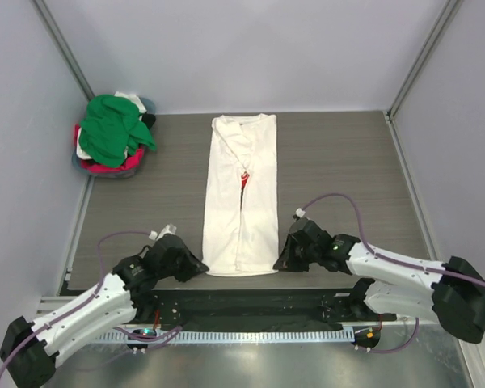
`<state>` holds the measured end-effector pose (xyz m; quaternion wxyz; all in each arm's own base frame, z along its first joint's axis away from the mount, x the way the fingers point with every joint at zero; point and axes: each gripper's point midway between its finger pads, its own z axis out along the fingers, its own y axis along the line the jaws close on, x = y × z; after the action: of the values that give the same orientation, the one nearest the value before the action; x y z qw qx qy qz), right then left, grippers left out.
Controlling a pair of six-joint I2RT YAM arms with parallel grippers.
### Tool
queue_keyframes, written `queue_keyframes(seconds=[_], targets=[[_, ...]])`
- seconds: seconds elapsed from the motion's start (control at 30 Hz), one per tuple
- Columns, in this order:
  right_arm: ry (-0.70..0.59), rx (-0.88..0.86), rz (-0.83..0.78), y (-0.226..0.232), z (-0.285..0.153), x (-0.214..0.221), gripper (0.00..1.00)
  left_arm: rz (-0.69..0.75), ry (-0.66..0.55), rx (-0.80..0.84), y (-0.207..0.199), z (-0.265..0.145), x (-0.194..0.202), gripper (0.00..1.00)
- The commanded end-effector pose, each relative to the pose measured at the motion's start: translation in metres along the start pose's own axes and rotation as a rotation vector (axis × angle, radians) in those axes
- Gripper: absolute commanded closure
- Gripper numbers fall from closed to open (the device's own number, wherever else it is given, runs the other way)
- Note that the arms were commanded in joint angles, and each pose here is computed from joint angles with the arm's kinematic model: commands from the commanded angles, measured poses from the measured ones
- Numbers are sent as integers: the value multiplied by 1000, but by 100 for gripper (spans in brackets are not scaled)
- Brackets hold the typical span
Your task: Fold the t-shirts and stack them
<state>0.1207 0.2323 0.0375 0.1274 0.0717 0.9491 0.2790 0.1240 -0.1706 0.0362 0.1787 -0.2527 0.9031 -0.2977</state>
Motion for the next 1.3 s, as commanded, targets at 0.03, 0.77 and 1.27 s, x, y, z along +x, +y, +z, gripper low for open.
queue_keyframes(seconds=[0.03,0.77,1.27], targets=[[-35,27,-7,-6,-25,-1,99,15,-21,18,-27,-17,2,100],[-261,114,-149,64,-64,-188,99,289,-247,-4,-193,-37,-141,100],[-216,72,-144,70,-15,-302,99,269,-149,-66,-210,49,-241,100]])
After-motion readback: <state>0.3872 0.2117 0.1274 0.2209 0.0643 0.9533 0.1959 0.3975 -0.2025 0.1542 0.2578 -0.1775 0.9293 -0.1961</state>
